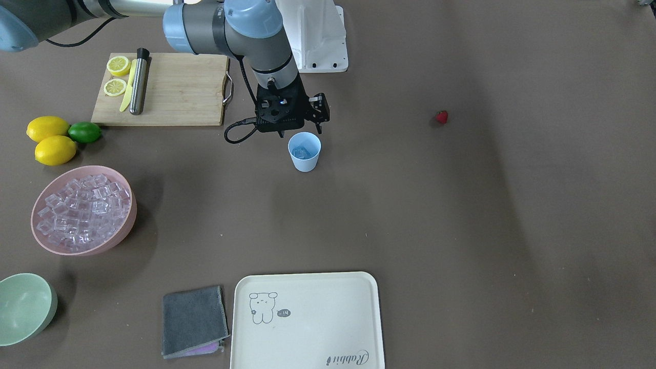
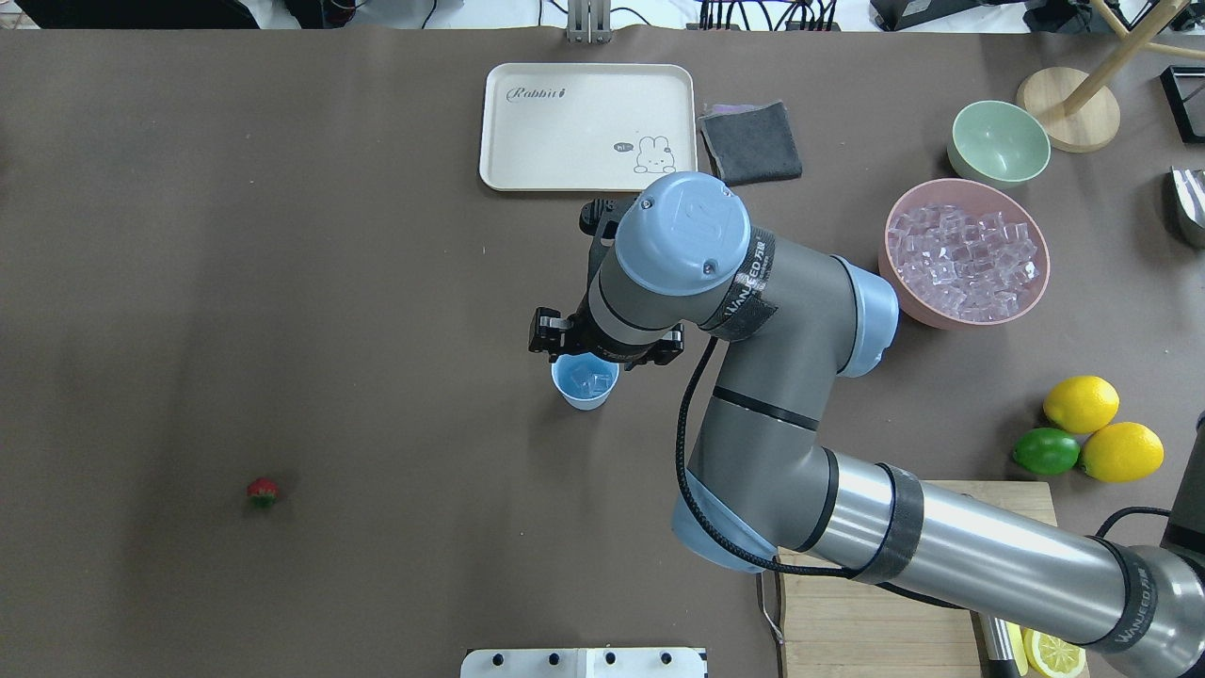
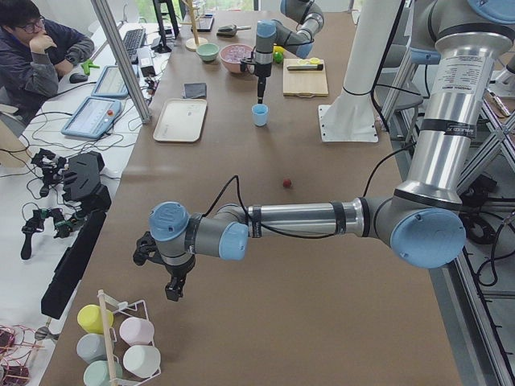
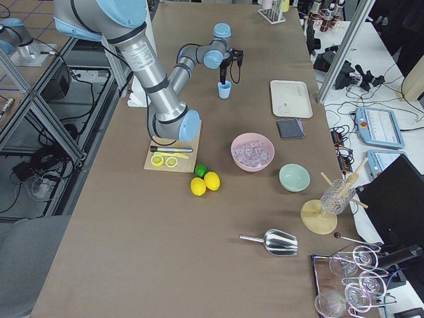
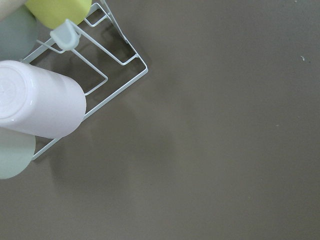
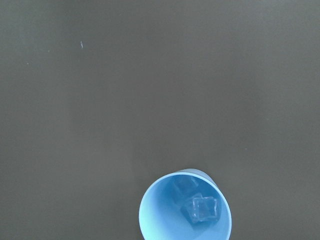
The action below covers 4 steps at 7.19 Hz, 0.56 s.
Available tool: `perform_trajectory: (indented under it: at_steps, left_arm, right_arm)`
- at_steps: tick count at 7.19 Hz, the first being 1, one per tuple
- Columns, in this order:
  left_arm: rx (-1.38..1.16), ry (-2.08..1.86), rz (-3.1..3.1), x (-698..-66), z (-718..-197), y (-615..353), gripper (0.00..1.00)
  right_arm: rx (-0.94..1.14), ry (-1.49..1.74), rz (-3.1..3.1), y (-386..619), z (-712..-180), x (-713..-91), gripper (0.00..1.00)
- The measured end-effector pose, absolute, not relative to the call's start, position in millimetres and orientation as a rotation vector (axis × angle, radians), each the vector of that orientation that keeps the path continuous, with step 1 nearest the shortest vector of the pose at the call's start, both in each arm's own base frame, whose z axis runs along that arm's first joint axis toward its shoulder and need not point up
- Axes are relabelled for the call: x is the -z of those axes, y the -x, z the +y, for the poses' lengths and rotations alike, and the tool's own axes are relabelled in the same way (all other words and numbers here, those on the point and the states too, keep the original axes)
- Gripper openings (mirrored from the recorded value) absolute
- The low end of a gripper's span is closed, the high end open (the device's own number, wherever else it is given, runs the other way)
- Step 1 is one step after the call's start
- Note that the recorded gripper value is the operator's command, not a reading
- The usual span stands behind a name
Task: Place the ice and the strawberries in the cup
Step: 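Carry the ice cube with the right gripper to the blue cup and drop it, then withdraw the right gripper toward the ice bowl while the left arm reaches toward the strawberry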
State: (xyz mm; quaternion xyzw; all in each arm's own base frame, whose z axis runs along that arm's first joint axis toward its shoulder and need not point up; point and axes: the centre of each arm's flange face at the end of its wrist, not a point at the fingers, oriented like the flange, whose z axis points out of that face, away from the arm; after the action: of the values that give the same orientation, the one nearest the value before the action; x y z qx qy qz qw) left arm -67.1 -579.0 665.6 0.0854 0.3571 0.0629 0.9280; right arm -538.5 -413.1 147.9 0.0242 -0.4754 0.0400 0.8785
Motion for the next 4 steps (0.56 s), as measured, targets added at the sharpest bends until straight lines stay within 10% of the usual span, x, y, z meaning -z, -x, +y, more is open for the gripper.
perform_trajectory:
  at_steps: [4]
  left_arm:
    - [-0.21,-0.376,0.74,-563.6,-593.6,16.7,0.98]
  right_arm:
    - [-0.113,-0.046,-1.021,436.6,-439.4,-187.9,0.99]
